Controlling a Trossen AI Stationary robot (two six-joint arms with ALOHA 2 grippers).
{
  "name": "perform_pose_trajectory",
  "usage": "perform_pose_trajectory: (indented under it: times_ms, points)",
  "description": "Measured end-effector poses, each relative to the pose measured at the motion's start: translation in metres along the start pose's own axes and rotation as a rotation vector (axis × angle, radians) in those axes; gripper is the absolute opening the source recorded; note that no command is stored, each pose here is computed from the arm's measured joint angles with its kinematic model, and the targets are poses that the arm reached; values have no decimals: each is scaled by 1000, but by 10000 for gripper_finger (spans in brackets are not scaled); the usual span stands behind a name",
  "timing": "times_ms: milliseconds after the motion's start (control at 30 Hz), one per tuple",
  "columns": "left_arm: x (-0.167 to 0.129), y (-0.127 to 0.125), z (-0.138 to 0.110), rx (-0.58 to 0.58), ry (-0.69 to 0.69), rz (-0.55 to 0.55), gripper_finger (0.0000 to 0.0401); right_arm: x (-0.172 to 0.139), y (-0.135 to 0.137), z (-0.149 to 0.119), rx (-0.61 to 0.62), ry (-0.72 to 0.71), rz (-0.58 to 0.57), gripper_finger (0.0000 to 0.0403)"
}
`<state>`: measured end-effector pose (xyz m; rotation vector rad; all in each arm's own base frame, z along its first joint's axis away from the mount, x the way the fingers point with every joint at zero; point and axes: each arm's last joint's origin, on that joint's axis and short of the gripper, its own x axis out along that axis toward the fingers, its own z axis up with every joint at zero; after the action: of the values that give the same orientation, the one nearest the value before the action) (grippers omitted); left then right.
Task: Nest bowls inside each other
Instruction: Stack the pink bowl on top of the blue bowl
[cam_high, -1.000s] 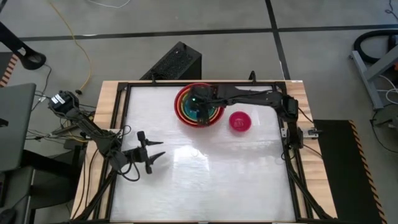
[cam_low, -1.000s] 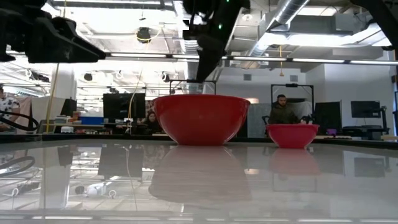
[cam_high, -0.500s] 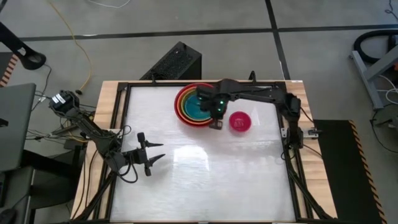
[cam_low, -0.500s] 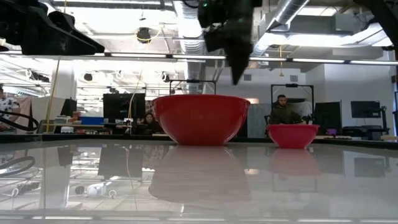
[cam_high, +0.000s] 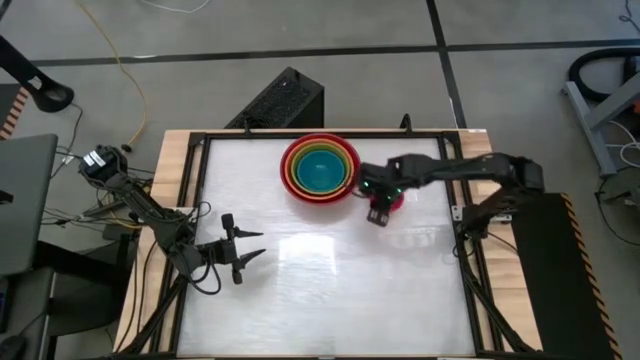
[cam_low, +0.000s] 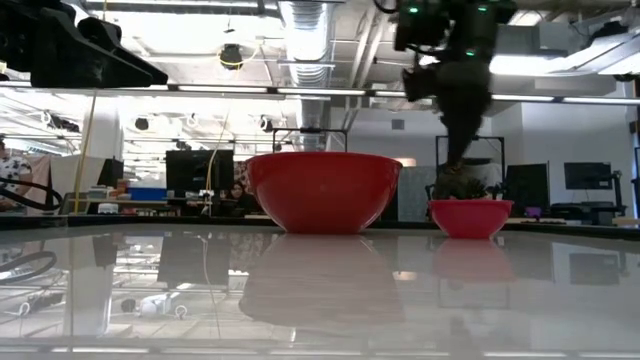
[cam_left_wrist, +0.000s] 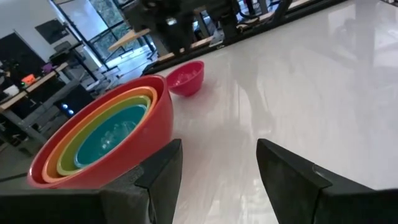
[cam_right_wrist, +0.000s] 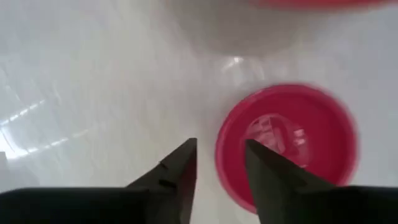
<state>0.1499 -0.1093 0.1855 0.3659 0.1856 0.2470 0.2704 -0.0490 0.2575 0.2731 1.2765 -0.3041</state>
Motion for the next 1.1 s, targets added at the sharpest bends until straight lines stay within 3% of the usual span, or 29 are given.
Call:
perform_pose_trajectory:
  times_ms: [233, 400, 500, 900, 1000, 1100]
  points:
    - [0, 0, 0, -4, -2, 1, 196, 20, 15, -33, -74, 42, 11, 243]
    - [1, 1, 0, -17, 1, 9, 196, 29, 21, -38, -105, 14, -35, 268]
    - [3, 2, 0, -41, 4, 17, 196, 33, 16, -41, -104, 14, -129, 269]
    - [4, 3, 0, -48, 3, -6, 196, 64, -5, -50, -27, -39, -146, 269]
    - [4, 3, 0, -50, 3, -6, 196, 68, -7, -50, -15, -60, -142, 250]
    - [4, 3, 0, -51, 3, -6, 196, 70, -8, -52, -18, -62, -142, 202]
